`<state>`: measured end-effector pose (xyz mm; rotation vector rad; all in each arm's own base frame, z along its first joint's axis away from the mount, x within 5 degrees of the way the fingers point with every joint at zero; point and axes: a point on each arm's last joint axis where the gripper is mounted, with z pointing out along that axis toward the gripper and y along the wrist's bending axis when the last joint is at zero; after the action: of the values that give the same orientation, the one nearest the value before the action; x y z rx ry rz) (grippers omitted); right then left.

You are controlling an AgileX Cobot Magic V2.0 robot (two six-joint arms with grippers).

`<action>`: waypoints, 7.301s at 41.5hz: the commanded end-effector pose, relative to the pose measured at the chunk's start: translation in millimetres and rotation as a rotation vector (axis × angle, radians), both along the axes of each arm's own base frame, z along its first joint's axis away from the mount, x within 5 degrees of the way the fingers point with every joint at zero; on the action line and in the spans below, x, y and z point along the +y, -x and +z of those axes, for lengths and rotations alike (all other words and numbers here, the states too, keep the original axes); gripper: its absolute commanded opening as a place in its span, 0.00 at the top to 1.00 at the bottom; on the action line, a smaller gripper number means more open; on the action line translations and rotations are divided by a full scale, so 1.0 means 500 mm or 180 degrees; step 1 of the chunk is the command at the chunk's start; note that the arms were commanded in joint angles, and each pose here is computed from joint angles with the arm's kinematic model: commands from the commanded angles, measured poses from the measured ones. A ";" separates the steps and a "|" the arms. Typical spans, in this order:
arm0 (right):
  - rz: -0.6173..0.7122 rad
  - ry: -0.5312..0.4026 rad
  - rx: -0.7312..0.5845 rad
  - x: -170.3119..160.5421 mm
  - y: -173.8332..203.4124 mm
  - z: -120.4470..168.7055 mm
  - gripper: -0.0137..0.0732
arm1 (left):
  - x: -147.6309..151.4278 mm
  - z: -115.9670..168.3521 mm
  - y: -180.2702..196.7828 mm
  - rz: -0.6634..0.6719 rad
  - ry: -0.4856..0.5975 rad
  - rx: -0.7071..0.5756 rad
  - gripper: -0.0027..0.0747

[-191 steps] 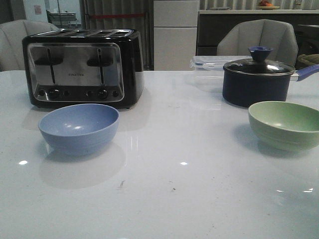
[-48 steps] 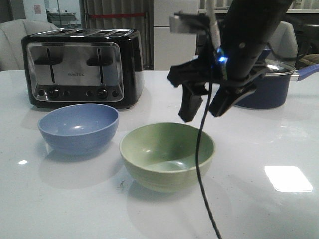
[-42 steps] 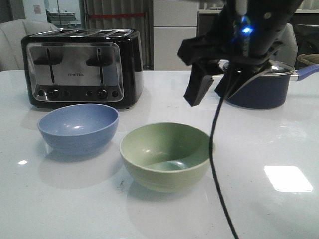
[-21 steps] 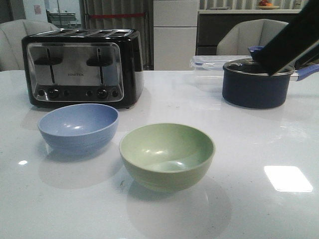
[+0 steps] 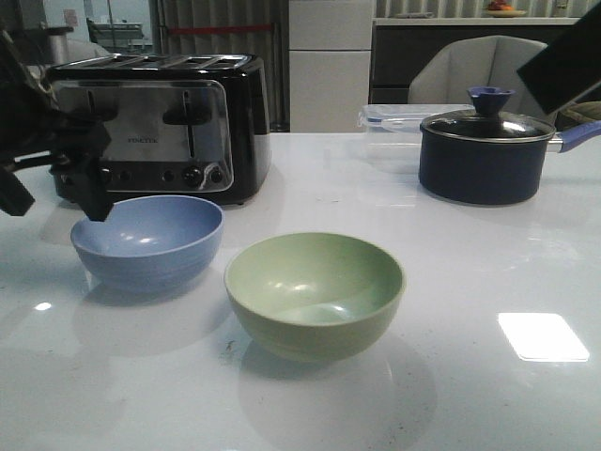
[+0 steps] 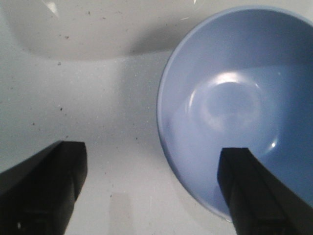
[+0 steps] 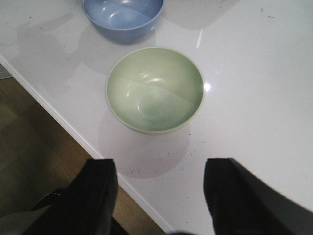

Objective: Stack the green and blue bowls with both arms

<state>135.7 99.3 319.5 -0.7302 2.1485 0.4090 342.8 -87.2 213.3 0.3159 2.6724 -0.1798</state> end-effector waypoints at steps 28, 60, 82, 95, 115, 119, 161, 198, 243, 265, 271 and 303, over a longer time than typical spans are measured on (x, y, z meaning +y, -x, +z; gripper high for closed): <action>-0.0014 -0.0126 -0.0256 0.001 -0.005 0.027 0.27 | -0.030 0.049 -0.056 0.0037 0.0243 -0.0241 0.85; -0.0014 -0.0126 -0.0256 0.001 -0.005 0.027 0.27 | -0.298 0.142 0.071 -0.1362 0.0364 -0.0333 0.85; -0.0014 -0.0126 -0.0256 0.001 -0.005 0.027 0.27 | -0.320 0.080 0.052 -0.1402 0.0238 -0.0142 0.38; -0.0014 -0.0126 -0.0256 0.001 -0.005 0.027 0.27 | -0.266 0.217 0.105 -0.1500 0.0153 -0.0764 0.37; -0.0014 -0.0126 -0.0256 0.001 -0.005 0.027 0.27 | -0.075 0.290 0.362 -0.1465 0.0361 -0.1444 0.37; -0.0014 -0.0126 -0.0256 0.001 -0.005 0.027 0.27 | -0.044 0.273 0.403 -0.1459 0.0385 -0.1500 0.38; -0.0005 0.0010 -0.0306 -0.003 -0.006 0.025 0.78 | 0.023 0.222 0.473 -0.1214 0.0331 -0.1632 0.84; -0.0005 0.0009 -0.0307 -0.003 -0.006 0.025 0.78 | 0.162 0.067 0.574 0.0517 0.0427 -0.3709 0.84; -0.0004 0.0013 -0.0300 -0.003 -0.006 0.025 0.78 | 0.165 0.007 0.579 0.0658 0.0610 -0.4014 0.84; -0.0709 -0.0141 -0.0741 -0.093 0.024 0.040 0.78 | 0.165 0.007 0.579 0.0658 0.0610 -0.4014 0.84; -0.1398 -0.0292 -0.1380 -0.158 0.072 0.017 0.78 | 0.165 0.007 0.579 0.0658 0.0610 -0.4014 0.84; -0.2004 -0.0549 -0.2567 -0.198 0.163 -0.218 0.78 | 0.165 0.007 0.579 0.0658 0.0610 -0.4014 0.84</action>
<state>56.8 1.2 198.8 -0.0598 1.5640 -0.0330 55.9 -5.3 209.1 0.0455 1.5173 -0.0991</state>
